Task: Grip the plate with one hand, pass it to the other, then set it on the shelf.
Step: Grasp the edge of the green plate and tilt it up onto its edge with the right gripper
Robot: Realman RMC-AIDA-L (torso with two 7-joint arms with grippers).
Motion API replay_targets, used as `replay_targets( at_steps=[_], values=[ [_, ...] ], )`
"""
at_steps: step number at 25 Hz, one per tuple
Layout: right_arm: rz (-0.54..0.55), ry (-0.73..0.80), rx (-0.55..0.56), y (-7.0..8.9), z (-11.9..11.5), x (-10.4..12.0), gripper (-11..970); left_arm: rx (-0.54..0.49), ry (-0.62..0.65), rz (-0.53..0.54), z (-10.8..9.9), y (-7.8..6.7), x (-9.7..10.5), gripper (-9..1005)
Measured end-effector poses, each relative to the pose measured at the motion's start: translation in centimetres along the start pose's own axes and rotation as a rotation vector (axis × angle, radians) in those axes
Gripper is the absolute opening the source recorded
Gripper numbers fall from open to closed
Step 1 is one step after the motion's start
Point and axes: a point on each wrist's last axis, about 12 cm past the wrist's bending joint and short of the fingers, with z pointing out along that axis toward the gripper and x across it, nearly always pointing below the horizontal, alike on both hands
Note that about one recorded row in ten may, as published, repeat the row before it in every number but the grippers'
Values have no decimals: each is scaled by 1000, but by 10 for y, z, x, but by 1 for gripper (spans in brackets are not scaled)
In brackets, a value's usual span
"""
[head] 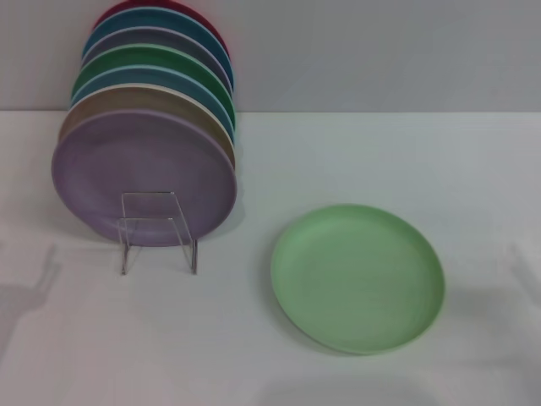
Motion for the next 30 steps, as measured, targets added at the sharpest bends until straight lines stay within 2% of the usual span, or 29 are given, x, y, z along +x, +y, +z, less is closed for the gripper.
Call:
replay_targets(
  at_steps=[8, 11, 12, 14, 19, 22, 25, 27, 28, 30],
  values=[
    [4, -17, 18, -3, 3, -2, 815, -7, 2, 1, -1, 0, 0, 781],
    [66, -42, 21, -4, 2, -5, 813, -9, -1, 1, -2, -1, 0, 781],
    [116, -66, -17, -5, 8, -10, 812, -11, -5, -2, -3, -1, -1, 782],
    [138, -79, -51, -6, 13, -13, 810, -10, -6, -3, -3, -2, -1, 782],
    [162, -75, -299, -2, 56, -34, 806, 7, -7, -10, -1, -5, -1, 781],
    [178, 25, -374, 2, 89, -45, 804, 14, -9, -12, 0, -6, -1, 781],
    [172, 220, -363, 9, 130, -61, 804, 14, -9, -12, 1, -6, -1, 782],
    [179, 395, -271, 14, 164, -84, 804, 16, -11, -13, 2, -7, -1, 782],
    [179, 395, -271, 14, 164, -84, 804, 16, -12, -12, 3, -6, -1, 782],
    [149, 488, -222, 17, 182, -96, 804, 13, -12, -12, 3, -6, -1, 782]
  ],
)
